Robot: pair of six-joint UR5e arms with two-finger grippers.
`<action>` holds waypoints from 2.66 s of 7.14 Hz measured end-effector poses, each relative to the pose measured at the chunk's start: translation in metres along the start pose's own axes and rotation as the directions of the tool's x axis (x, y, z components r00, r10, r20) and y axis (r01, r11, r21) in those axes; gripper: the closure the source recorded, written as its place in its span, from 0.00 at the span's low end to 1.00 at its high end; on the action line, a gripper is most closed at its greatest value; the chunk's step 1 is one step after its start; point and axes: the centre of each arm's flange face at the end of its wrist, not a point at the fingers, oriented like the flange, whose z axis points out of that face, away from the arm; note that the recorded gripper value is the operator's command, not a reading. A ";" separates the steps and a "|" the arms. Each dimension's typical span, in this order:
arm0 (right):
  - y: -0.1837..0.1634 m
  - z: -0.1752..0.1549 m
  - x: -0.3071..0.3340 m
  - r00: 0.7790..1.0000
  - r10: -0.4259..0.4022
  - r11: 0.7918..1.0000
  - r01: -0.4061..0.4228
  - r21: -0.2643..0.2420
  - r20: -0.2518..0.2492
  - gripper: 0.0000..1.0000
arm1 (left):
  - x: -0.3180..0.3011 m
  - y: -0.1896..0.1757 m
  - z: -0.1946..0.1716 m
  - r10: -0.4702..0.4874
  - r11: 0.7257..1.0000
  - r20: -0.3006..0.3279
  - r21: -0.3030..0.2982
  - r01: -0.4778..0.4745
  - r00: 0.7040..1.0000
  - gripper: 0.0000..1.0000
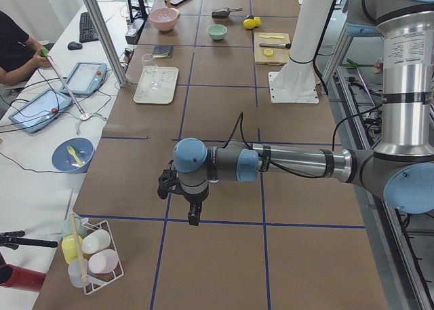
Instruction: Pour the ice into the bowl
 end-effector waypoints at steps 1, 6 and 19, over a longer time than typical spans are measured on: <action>0.003 -0.001 0.000 1.000 0.019 1.000 -0.019 0.003 -0.001 0.00 | 0.001 -0.002 -0.001 0.001 1.000 0.000 0.001 -0.001 1.000 0.00; 0.014 -0.001 -0.004 1.000 0.025 1.000 -0.025 0.006 0.018 0.00 | 0.022 -0.004 -0.020 0.052 0.998 0.003 0.045 -0.052 0.999 0.00; 0.068 0.128 -0.189 0.989 0.132 0.988 -0.136 0.074 0.061 0.22 | 0.039 -0.009 -0.018 0.086 0.994 -0.149 0.076 -0.075 0.985 0.00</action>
